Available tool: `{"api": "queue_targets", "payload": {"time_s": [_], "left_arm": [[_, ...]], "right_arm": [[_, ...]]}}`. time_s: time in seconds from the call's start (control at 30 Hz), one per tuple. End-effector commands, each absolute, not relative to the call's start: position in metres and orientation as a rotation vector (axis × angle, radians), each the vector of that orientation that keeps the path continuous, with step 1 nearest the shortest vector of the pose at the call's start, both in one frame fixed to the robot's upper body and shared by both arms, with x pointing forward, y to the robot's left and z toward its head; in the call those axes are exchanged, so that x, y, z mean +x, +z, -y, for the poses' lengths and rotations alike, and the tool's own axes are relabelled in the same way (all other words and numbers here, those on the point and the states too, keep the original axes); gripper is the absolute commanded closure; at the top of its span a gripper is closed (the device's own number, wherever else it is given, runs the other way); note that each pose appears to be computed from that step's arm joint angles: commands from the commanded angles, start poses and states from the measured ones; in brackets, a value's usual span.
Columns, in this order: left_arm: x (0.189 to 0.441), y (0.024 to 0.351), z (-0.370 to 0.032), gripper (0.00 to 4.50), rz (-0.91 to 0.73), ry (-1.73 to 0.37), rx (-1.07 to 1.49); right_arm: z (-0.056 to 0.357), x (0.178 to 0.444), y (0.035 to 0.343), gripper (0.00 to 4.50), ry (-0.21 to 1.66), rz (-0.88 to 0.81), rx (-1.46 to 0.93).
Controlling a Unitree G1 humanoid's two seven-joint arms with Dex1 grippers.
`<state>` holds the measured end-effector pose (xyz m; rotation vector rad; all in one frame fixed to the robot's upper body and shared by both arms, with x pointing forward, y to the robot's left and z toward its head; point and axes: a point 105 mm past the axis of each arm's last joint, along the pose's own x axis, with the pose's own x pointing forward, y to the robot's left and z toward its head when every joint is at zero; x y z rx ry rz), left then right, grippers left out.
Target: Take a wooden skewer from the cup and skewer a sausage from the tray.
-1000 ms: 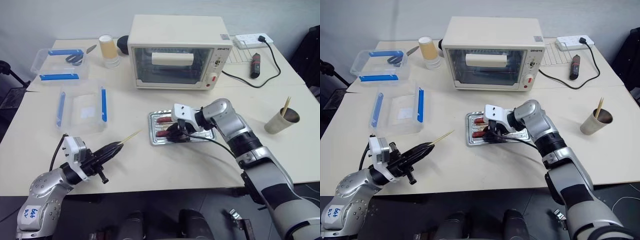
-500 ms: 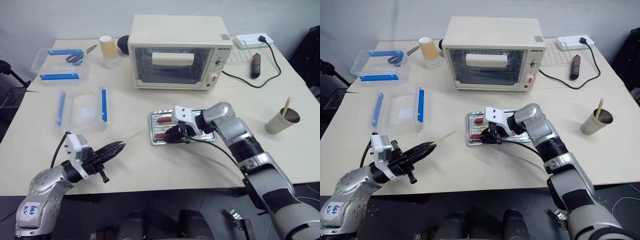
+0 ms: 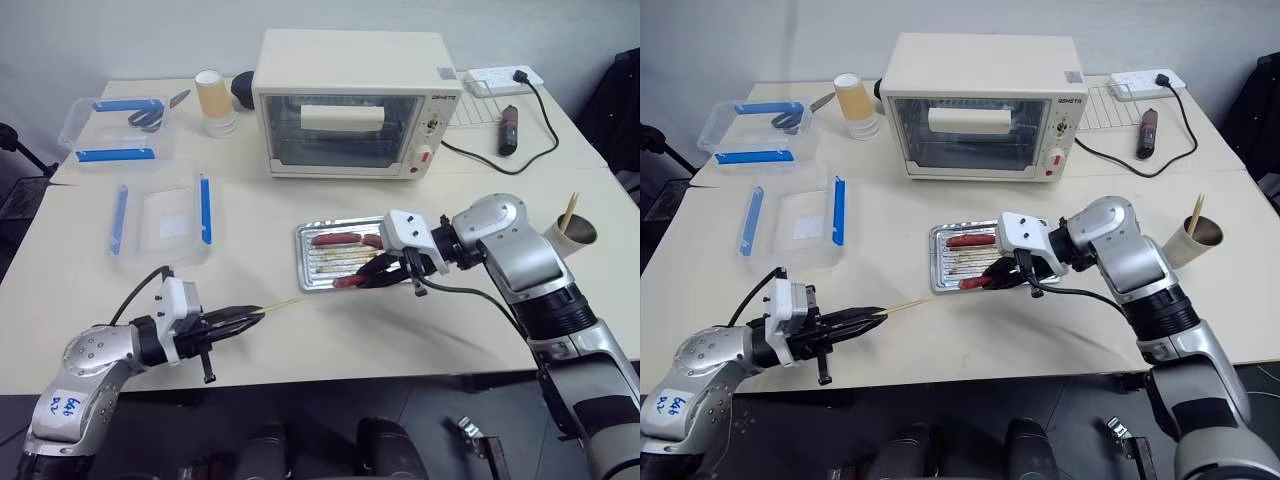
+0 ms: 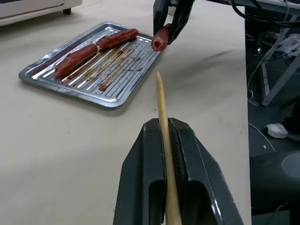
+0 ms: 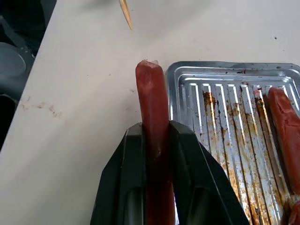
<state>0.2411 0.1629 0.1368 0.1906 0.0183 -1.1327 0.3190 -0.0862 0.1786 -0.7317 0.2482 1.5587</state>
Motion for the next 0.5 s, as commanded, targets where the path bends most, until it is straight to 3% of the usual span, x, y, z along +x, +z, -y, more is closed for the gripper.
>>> {"api": "queue_targets", "payload": {"time_s": [0.03, 0.5], "left_arm": [[0.241, 0.139, -0.160, 4.50, -0.001, -1.158, 0.203], [0.240, 0.141, -0.151, 4.50, 0.007, -1.201, 0.186]], "right_arm": [[0.085, 0.312, 0.184, 3.85, 1.589, -0.232, -0.749], [0.079, 0.301, 0.175, 3.85, 1.637, -0.259, -0.762]]}}
